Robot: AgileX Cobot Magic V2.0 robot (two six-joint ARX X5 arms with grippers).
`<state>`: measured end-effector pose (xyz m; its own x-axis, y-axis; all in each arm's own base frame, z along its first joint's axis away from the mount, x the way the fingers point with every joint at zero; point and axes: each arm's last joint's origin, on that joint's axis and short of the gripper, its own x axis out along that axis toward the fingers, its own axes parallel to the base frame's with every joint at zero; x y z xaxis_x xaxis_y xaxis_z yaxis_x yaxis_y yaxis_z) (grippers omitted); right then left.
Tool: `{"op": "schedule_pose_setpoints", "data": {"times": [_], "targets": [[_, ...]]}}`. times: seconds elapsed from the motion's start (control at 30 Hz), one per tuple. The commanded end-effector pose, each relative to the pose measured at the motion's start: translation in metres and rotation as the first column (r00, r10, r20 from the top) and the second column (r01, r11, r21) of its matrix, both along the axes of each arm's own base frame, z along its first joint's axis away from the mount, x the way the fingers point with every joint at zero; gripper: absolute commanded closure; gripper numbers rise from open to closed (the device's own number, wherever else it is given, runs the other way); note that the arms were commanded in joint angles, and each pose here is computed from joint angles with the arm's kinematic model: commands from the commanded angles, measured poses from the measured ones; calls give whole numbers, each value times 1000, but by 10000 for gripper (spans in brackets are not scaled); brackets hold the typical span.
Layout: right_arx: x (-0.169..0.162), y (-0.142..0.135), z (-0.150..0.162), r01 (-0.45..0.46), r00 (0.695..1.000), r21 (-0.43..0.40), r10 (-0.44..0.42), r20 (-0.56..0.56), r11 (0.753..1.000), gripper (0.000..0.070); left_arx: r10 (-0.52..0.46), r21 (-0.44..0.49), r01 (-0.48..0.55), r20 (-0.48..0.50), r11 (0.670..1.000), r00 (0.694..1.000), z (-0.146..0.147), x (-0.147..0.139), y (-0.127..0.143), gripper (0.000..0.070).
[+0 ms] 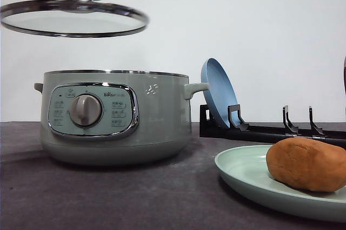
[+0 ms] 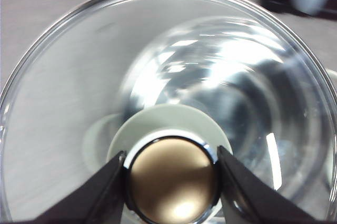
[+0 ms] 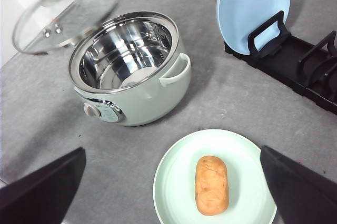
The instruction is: Transfer potato from steamer to green plate
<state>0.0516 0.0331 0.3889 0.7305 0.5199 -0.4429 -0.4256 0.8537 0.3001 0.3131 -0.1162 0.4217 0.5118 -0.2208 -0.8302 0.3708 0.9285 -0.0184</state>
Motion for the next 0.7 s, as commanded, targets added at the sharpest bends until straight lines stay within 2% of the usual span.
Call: {"op": "schedule_pose_setpoints", "data": {"times": [0.0, 0.27, 0.67], "targets": [[0, 0, 6, 3, 1000, 22, -4, 23, 1000, 0, -23, -28, 25, 72, 999, 997, 15, -6, -5, 690], [1, 1, 10, 2, 998, 43, -4, 59, 999, 0, -90, -31, 92, 81, 995, 993, 13, -10, -27, 690], [1, 1, 10, -3, 998, 36, 0, 66, 999, 0, -142, -8, 142, 17, 990, 990, -8, 0, -53, 690]]}}
